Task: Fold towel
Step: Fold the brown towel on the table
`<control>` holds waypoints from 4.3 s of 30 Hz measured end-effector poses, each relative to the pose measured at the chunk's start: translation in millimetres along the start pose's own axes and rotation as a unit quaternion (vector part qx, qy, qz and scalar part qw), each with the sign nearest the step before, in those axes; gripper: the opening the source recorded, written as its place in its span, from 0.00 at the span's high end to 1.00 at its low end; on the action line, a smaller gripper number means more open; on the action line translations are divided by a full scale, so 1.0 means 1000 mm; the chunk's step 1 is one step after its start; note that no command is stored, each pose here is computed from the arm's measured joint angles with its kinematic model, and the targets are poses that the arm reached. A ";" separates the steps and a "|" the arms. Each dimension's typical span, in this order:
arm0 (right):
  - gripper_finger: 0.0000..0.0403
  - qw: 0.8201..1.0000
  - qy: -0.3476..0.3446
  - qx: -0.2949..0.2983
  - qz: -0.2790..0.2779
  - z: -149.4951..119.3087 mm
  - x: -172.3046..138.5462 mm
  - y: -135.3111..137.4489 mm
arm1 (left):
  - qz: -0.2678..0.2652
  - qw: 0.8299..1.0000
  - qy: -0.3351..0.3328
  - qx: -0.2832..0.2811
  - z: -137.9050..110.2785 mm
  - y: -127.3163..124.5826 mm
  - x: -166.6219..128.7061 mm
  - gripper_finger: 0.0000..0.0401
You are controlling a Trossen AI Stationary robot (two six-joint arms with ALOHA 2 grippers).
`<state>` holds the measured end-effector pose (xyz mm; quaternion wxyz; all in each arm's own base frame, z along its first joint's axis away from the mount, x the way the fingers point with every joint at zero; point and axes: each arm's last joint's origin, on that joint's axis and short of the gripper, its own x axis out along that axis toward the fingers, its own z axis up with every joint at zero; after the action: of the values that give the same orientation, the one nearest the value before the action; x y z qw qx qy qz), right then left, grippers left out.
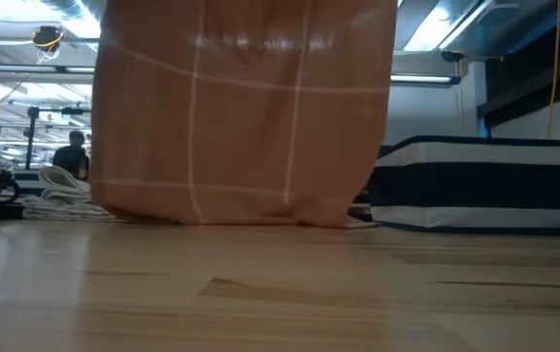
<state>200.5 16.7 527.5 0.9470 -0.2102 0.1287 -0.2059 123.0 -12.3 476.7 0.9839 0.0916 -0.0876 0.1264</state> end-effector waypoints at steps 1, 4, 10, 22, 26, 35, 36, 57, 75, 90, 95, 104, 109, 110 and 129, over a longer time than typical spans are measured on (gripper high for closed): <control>0.99 1.000 0.012 0.003 0.014 -0.002 -0.004 0.007 | -0.022 1.000 0.003 -0.010 -0.001 -0.006 0.002 1.00; 0.99 0.998 0.043 0.015 0.052 -0.007 -0.017 0.025 | -0.079 0.996 0.015 -0.035 -0.004 -0.026 0.007 1.00; 1.00 0.985 0.090 0.055 0.133 -0.016 -0.038 0.060 | -0.136 0.984 0.112 -0.036 -0.023 -0.068 0.009 1.00; 1.00 0.959 0.157 0.090 0.218 -0.091 -0.038 0.183 | -0.146 0.925 0.339 -0.087 -0.080 -0.160 -0.007 1.00; 1.00 0.948 0.148 0.134 0.249 -0.125 -0.041 0.223 | -0.136 0.903 0.398 -0.091 -0.104 -0.199 -0.015 1.00; 1.00 0.911 0.174 0.222 0.299 -0.182 -0.059 0.271 | -0.094 0.869 0.475 -0.104 -0.162 -0.279 -0.042 1.00; 1.00 0.906 0.188 0.224 0.306 -0.186 -0.060 0.276 | -0.091 0.865 0.481 -0.105 -0.170 -0.287 -0.046 1.00; 0.62 0.785 0.439 0.250 0.358 -0.216 -0.047 0.312 | -0.124 0.688 0.686 -0.203 -0.228 -0.335 -0.047 0.66; 0.49 0.959 0.216 0.096 0.155 -0.226 0.074 0.305 | 0.125 0.849 0.509 -0.072 -0.207 -0.199 0.041 0.61; 0.49 0.910 0.358 0.121 0.171 -0.295 0.095 0.314 | 0.160 0.805 0.554 -0.136 -0.336 -0.126 0.051 0.69; 0.49 0.889 0.399 0.134 0.181 -0.301 0.070 0.324 | 0.100 0.822 0.536 -0.163 -0.343 -0.130 0.051 0.70; 0.49 0.871 0.434 0.169 0.155 -0.294 0.036 0.322 | -0.084 0.850 0.504 -0.128 -0.304 -0.132 0.077 0.70; 0.49 0.906 0.347 0.219 0.105 -0.275 0.035 0.311 | 0.037 0.856 0.511 -0.072 -0.252 -0.088 0.081 0.70; 0.49 0.916 0.316 0.233 0.084 -0.270 0.038 0.310 | 0.077 0.853 0.511 -0.073 -0.247 -0.078 0.078 0.70; 0.49 0.921 0.250 0.294 0.049 -0.280 0.095 0.313 | 0.240 0.754 0.571 -0.217 -0.321 -0.032 0.036 0.48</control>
<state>297.1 137.3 125.5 0.9120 0.1422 0.3053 -0.2341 213.2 31.0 167.5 0.7817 -0.2379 0.4463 0.3649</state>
